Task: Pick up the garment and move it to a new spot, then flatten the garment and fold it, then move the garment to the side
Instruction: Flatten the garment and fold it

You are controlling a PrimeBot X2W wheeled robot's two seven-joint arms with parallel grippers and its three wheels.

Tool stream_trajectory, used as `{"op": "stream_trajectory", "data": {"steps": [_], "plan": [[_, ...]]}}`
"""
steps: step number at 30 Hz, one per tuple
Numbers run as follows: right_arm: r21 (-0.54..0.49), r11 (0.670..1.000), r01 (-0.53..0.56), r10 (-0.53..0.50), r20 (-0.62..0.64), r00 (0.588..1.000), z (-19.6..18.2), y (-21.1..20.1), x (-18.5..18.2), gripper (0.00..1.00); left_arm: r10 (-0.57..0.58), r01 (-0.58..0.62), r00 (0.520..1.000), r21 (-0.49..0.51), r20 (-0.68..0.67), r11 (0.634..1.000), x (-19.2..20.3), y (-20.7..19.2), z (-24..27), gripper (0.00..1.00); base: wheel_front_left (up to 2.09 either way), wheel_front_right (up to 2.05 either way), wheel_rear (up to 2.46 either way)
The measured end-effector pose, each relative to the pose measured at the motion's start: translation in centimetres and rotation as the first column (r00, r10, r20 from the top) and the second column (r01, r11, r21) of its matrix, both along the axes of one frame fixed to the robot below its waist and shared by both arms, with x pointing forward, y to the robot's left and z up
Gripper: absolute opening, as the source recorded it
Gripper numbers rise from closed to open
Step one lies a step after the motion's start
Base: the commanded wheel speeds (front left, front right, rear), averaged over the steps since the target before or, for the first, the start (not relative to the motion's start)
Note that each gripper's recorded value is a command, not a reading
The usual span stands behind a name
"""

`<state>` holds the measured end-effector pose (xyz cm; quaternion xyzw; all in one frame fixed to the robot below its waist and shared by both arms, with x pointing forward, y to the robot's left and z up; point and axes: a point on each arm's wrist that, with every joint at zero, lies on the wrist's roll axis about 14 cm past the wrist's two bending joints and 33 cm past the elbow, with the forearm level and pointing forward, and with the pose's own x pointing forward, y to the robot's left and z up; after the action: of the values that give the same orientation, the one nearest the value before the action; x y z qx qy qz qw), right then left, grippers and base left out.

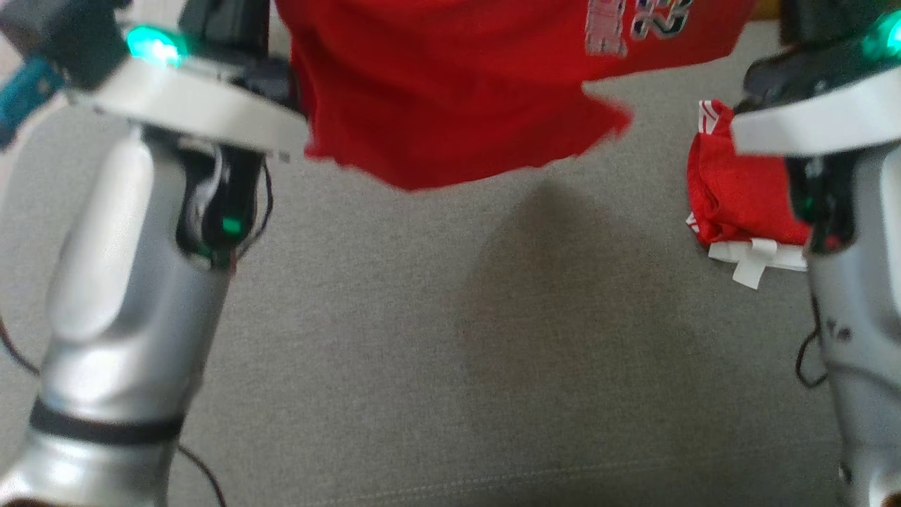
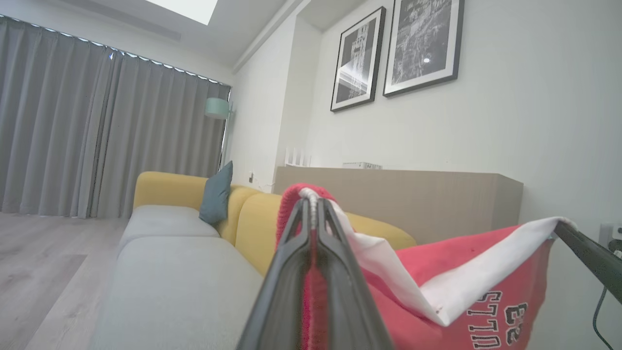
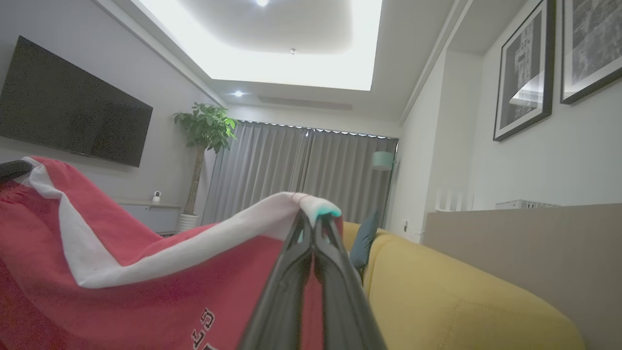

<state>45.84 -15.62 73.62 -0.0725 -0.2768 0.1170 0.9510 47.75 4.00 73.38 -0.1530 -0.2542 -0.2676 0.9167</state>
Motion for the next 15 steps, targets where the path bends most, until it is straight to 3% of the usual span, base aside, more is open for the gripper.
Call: {"op": "stream_trajectory", "data": {"steps": [8, 15], "plan": [[0.012, 1.000, -0.005, 0.006, -0.125, 0.992, -4.4, -0.1, -3.6, 0.00, 0.022, -0.020, 0.992, 0.022, -0.120, 1.000, -4.4, 1.9, -4.2, 0.00, 0.00, 0.00, 0.00], [0.058, 0.997, 0.046, -0.037, -0.150, 0.988, -4.5, -1.5, -5.5, 0.00, 0.045, -0.051, 0.993, -0.056, -0.108, 0.997, -6.3, 3.6, -3.0, 0.00, 0.00, 0.00, 0.00]]}}
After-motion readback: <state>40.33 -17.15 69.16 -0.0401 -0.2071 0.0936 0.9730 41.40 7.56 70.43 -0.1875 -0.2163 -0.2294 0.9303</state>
